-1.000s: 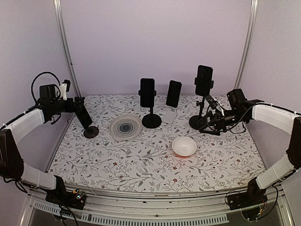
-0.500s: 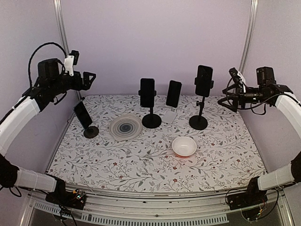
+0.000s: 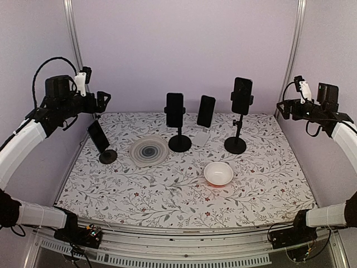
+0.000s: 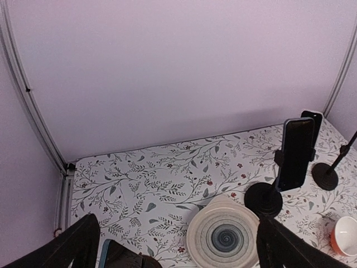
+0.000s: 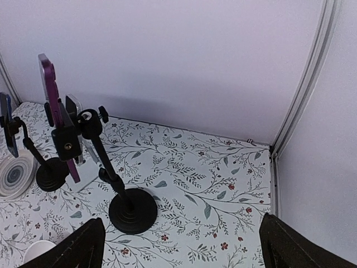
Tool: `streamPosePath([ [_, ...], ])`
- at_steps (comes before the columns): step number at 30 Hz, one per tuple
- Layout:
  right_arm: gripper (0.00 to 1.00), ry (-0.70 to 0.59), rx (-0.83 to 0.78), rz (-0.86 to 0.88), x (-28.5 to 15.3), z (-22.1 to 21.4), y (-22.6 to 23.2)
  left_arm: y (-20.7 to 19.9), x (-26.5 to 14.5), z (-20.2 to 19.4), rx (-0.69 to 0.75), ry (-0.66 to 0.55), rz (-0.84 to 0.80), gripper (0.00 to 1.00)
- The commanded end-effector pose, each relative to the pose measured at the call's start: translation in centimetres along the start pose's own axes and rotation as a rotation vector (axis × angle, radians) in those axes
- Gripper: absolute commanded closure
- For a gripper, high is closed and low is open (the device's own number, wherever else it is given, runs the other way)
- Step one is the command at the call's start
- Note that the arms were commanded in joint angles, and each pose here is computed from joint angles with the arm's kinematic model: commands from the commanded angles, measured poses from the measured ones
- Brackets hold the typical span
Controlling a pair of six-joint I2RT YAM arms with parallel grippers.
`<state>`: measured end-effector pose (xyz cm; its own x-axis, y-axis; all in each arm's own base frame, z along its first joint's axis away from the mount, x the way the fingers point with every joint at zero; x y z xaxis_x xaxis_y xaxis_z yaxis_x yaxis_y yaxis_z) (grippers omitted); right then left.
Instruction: Place the phone on the phone stand
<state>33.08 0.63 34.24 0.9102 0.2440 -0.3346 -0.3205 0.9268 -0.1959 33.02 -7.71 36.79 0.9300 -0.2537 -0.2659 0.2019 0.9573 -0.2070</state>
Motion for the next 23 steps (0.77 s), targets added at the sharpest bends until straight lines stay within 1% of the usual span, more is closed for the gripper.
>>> streamPosePath([
  [1, 0.01, -0.075, 0.062, -0.085, -1.1, 1.6, -0.9, 0.2, -0.4, -0.4, -0.003, 0.019, 0.045, 0.01],
  [6, 0.01, -0.103, 0.036, -0.024, -1.3, 3.1, -0.5, 0.6, -1.1, -0.9, 0.023, 0.026, 0.075, 0.01],
  [14, 0.01, -0.103, 0.022, 0.003, -1.0, 3.5, -0.4, 0.6, -1.2, -1.9, 0.039, 0.079, 0.069, 0.01],
  [23, 0.01, -0.119, 0.000, 0.033, -1.4, 3.9, 0.0, 0.7, -1.6, -1.1, 0.055, 0.033, 0.082, 0.01],
])
Point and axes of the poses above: each gripper's point midway between its finger pads, its own x axis out along the fingers, its own y axis along the line the jaws close on, z = x × y, the point moved 6 cm from there along -x, back along the fingers, and after that the axes turned 11 degrees about -x, right-handed, at the moved point
